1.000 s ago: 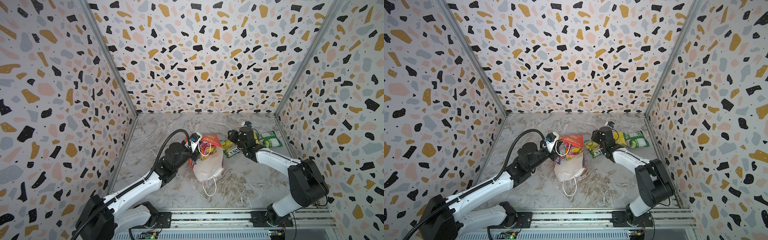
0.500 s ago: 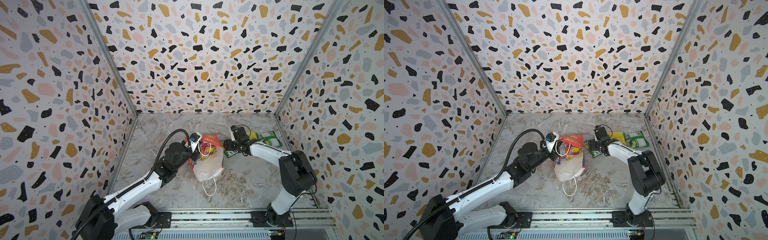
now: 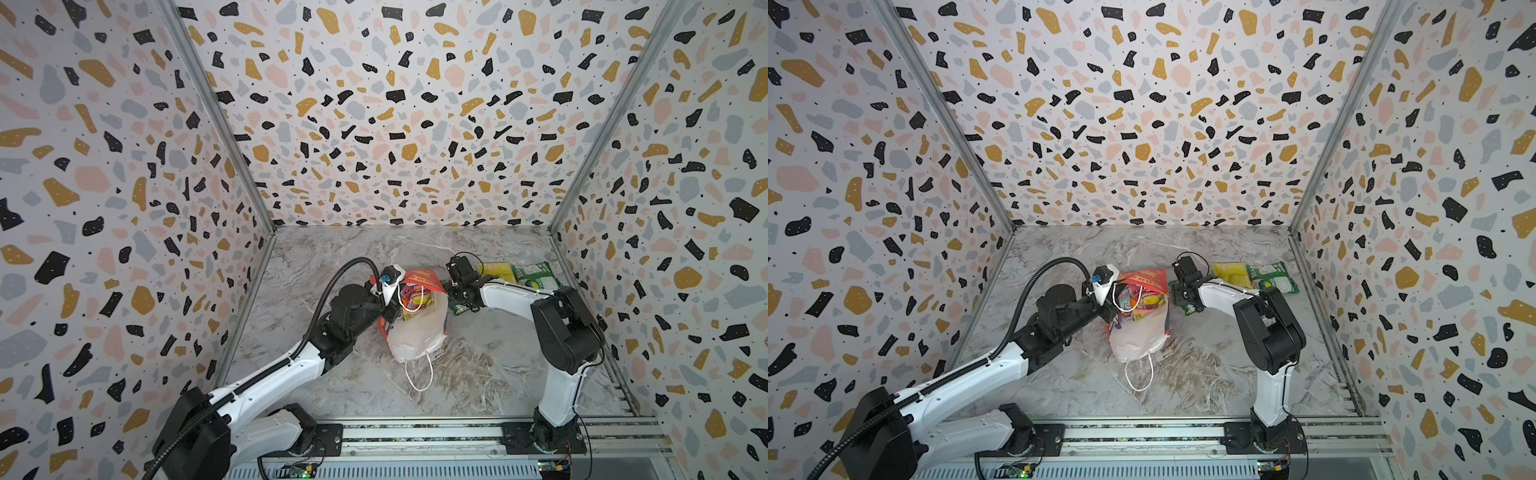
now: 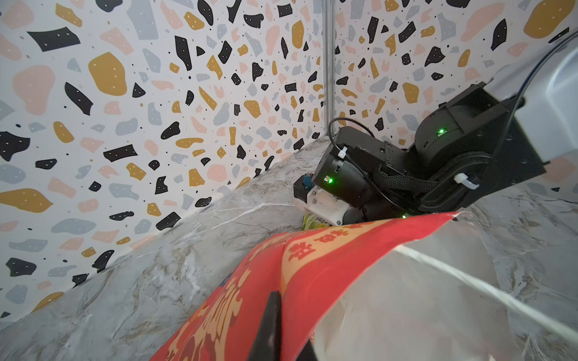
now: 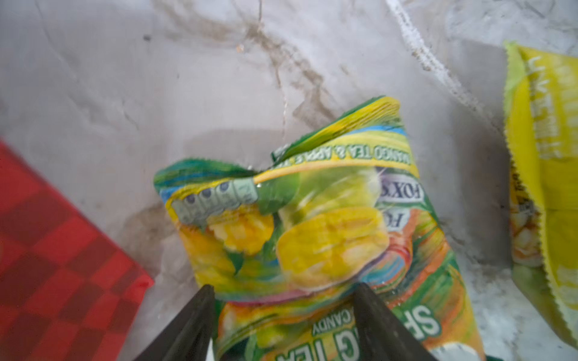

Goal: Take the snacks out of the paper bag
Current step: Move the snack to the top-right of the table.

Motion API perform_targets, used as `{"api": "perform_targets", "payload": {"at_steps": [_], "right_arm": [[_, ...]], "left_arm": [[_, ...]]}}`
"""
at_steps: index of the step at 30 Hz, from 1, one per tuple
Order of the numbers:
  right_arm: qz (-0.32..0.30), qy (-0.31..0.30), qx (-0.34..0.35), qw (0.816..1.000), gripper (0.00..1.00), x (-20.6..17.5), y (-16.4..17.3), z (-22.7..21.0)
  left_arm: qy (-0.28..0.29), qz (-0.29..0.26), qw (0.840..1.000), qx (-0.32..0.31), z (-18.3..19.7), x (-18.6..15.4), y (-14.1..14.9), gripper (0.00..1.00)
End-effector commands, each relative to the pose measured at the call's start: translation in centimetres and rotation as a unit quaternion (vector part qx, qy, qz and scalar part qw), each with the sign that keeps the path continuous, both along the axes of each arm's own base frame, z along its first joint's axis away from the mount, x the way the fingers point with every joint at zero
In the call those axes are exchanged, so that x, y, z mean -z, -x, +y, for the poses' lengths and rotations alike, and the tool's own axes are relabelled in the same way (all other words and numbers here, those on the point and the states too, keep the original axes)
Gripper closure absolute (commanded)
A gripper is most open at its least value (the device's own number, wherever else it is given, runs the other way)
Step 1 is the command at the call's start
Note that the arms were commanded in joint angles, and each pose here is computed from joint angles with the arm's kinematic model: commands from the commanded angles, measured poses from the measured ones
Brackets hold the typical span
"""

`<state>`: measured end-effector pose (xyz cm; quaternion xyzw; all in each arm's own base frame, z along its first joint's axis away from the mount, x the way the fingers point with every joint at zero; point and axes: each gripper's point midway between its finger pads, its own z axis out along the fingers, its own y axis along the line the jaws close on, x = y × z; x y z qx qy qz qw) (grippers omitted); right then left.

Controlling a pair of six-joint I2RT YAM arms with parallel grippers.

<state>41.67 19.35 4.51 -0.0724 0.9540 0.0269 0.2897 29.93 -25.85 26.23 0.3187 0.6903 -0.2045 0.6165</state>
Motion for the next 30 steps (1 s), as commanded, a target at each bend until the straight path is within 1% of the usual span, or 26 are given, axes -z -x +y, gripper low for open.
{"api": "perform_targets", "payload": {"at_steps": [1,8,12,14,17,19,21,23,25,30], "right_arm": [[0.005,-0.040,0.040,0.998,0.32,0.3,-0.7,-0.1],[-0.009,-0.061,0.081,0.995,0.36,0.3,-2.8,-0.8],[-0.009,-0.068,0.083,0.994,0.37,0.2,-3.6,-0.8],[-0.019,-0.066,0.071,0.995,0.35,-0.8,-3.6,-0.4],[-0.043,-0.067,0.071,0.994,0.31,-3.0,-3.6,-0.4],[-0.054,-0.081,0.052,0.994,0.27,-4.8,-3.6,0.2],[-0.072,-0.082,0.019,0.994,0.22,-6.7,-3.1,1.2],[-0.081,-0.064,-0.015,0.995,0.19,-7.7,-2.3,2.0],[-0.080,-0.037,-0.034,0.996,0.17,-7.7,-1.5,2.3],[-0.047,0.030,-0.029,0.998,0.17,-5.2,-0.6,0.7]], "left_arm": [[0.016,-0.009,1.000,0.010,-0.4,-0.8,0.3,1.00],[0.016,-0.006,1.000,0.013,-0.5,-0.5,0.3,1.00],[0.017,-0.006,1.000,0.014,-0.6,-0.6,0.3,1.00],[0.017,-0.006,1.000,0.014,-0.6,-0.6,0.3,1.00],[0.018,-0.007,1.000,0.014,-0.6,-0.7,0.3,1.00],[0.019,-0.007,1.000,0.014,-0.6,-0.6,0.3,1.00],[0.017,-0.006,1.000,0.014,-0.6,-0.6,0.3,1.00],[0.017,-0.006,1.000,0.013,-0.5,-0.6,0.3,1.00],[0.018,-0.007,1.000,0.013,-0.5,-0.7,0.3,1.00],[0.019,-0.008,1.000,0.013,-0.5,-0.8,0.3,1.00]]}}
